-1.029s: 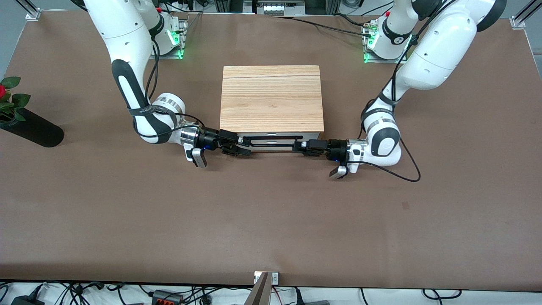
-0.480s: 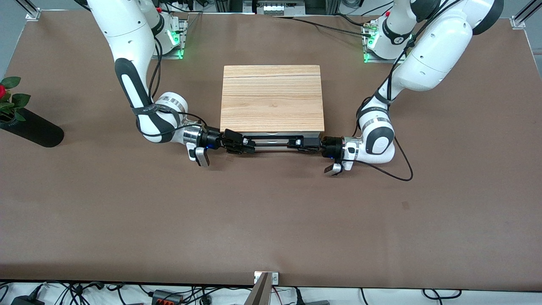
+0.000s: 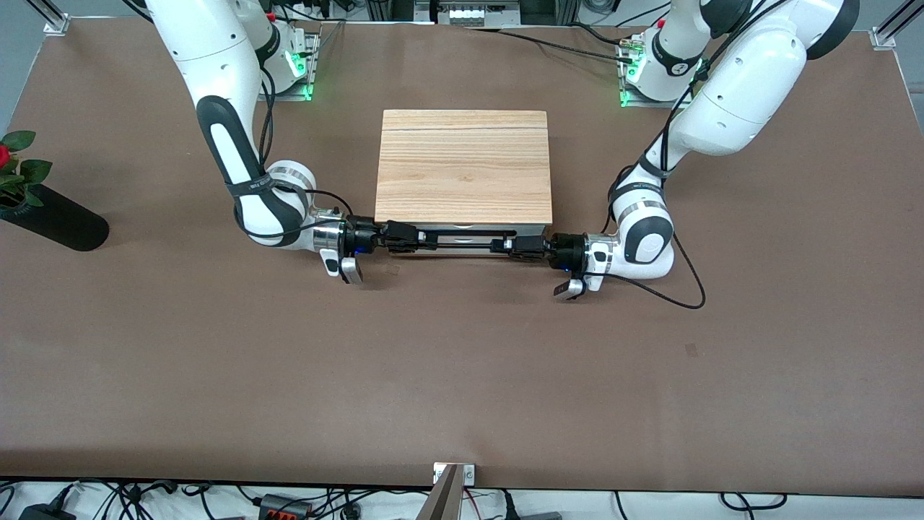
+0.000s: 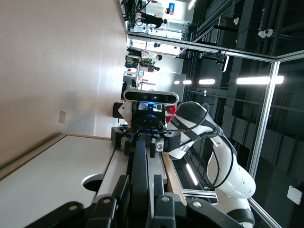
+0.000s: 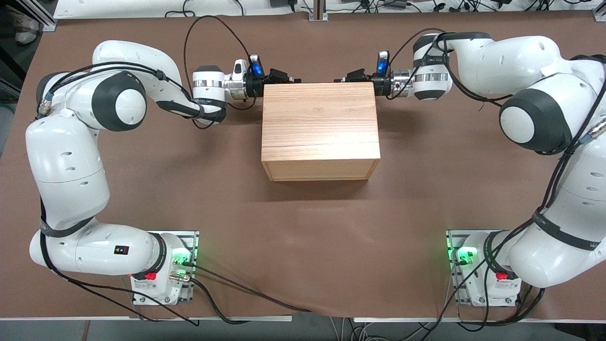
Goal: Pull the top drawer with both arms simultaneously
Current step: 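Close both grippers on the black handle ends, then pull the handle outward with both grippers to slide the drawer open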
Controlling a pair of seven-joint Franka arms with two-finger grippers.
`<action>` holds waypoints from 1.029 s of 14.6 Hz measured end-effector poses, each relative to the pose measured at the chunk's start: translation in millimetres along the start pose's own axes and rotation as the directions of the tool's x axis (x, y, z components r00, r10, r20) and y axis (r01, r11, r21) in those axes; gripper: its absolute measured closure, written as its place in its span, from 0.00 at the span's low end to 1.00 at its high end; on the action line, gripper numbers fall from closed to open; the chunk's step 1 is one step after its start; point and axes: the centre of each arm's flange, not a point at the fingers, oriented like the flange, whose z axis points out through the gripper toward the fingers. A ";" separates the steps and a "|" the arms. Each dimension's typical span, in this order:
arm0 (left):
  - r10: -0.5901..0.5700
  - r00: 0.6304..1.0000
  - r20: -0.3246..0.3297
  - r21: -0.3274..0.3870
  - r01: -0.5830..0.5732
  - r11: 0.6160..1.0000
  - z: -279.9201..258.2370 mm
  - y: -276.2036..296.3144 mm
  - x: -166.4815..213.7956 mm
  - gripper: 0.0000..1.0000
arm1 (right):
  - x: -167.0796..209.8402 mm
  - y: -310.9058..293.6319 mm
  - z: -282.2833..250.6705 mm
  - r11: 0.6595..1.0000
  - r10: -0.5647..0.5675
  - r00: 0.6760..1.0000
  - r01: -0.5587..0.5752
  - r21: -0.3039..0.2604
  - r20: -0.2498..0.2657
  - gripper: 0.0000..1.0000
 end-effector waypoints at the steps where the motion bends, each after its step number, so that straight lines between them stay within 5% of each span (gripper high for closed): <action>1: -0.001 1.000 -0.004 -0.003 0.001 1.000 -0.1 0.2 0.4 0.77 | 0.3 -0.4 -0.1 1.000 0.009 1.000 -0.009 -0.003 0.005 0.67; 4: -0.006 1.000 -0.011 0.003 0.006 1.000 -0.7 -2.2 -0.2 0.81 | 0.4 3.2 -0.1 1.000 -0.016 1.000 0.016 -0.015 0.008 0.79; 15: 0.000 1.000 -0.020 0.006 0.000 1.000 -1.1 0.1 3.5 0.82 | 4.3 4.2 -0.2 0.994 -0.106 0.994 0.106 -0.002 0.010 0.81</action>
